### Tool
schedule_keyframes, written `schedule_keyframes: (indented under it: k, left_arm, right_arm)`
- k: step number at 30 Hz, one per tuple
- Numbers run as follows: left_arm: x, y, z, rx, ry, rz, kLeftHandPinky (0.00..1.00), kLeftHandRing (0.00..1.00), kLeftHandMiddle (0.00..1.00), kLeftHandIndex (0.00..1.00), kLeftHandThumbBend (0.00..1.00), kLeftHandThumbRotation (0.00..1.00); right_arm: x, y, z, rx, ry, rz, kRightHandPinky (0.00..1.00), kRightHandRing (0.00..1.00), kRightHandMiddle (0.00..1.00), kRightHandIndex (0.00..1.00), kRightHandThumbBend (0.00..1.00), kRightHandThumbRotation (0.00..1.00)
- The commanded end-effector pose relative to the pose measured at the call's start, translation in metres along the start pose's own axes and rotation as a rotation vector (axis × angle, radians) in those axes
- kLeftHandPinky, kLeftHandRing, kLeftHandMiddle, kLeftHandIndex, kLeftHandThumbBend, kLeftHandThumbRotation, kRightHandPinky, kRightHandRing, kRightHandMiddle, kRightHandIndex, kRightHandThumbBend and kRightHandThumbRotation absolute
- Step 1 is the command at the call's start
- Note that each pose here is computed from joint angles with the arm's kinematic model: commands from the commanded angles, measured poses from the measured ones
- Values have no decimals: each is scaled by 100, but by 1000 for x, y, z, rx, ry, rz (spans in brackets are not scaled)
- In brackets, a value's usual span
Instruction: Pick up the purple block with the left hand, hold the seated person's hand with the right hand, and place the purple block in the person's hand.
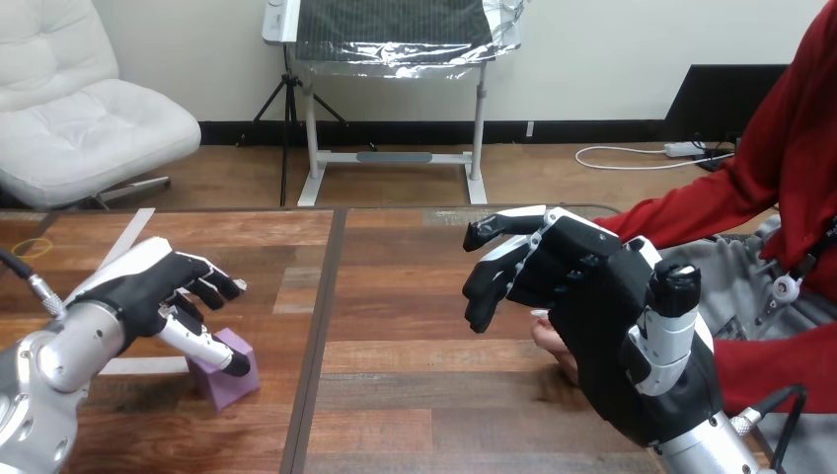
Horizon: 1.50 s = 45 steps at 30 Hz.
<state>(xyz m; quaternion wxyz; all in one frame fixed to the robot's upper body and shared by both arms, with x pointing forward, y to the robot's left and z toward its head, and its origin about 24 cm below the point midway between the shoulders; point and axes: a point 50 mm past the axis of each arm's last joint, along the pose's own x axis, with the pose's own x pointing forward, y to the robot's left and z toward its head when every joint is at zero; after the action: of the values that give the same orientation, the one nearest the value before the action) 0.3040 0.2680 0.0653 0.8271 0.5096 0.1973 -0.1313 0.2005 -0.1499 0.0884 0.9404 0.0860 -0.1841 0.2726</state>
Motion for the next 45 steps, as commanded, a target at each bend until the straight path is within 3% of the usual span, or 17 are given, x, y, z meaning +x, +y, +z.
schedule_keyframes:
  k: [1,31,45]
  left_arm:
    - [0,16,20,42,-59,47,64,76,80,75,89,11]
    - [1,13,21,35,-42,16,65,80,83,80,90,13]
    - [1,12,22,121,-8,53,66,80,82,79,91,20]
  right_arm:
    - [11,-2,11,-23,-74,17,36,44,52,62,90,100]
    - [10,-3,10,-24,-74,19,37,45,53,63,91,100]
    - [11,-3,10,-22,-72,17,38,44,52,63,90,100]
